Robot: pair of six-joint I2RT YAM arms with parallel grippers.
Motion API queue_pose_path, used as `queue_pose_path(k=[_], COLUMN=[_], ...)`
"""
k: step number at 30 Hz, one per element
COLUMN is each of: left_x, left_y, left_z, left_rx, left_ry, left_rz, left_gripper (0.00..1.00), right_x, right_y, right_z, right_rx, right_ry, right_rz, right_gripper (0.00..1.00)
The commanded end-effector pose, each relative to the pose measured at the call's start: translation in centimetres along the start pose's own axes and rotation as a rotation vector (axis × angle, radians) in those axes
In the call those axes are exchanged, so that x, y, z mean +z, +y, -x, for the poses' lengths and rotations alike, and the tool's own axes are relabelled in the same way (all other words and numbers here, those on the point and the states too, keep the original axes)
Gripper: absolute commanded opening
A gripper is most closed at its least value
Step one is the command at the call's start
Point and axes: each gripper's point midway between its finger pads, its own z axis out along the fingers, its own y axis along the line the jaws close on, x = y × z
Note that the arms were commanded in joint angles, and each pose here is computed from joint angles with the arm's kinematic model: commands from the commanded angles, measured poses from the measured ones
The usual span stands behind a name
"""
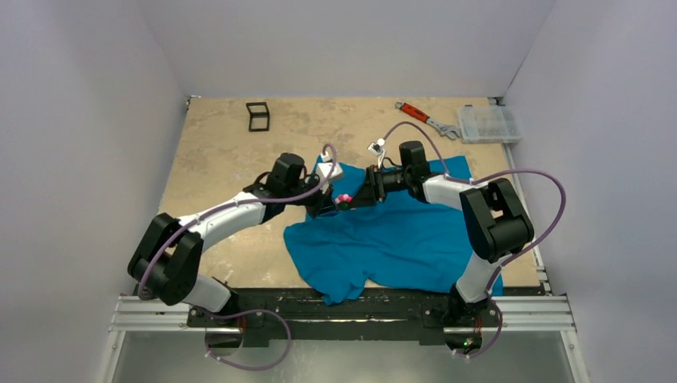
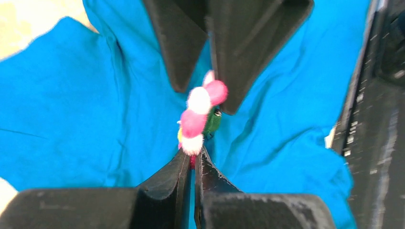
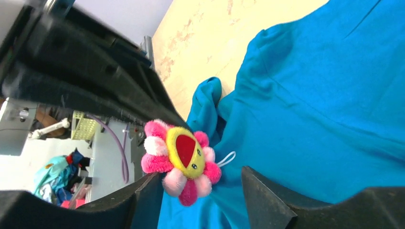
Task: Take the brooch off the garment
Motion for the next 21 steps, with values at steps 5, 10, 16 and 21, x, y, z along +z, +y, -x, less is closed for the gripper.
queue_pose_path(k=[5,10,16,21], left_x=[-0.3,-0.8,-0.4,0.5], left_y=[1.2,2.0,0.0,-2.0], left_z=[1.2,0.5,1.2,0.7], left_rx=[0.592,0.711,0.997,1.242], left_ry=[0.131,0.183,0.087,0.022], left_rz=[0.279,0.343,0.363,0.371], left_gripper=[0.0,0.0,0.0,0.0], right_x=[-1.9,-4.0,-3.1,-1.7], right_y=[1.5,3.0,1.7,0.1], right_z=[-0.5,-3.4,-2.0,-1.2], right_rx=[-0.056,-0.115,-0.011,0.041], right_ry=[0.152,0.288,0.233,0.196], right_rz=[-0.017,0.039,0.028,0.009], right_gripper=[0.75,0.99,0.94,0.83])
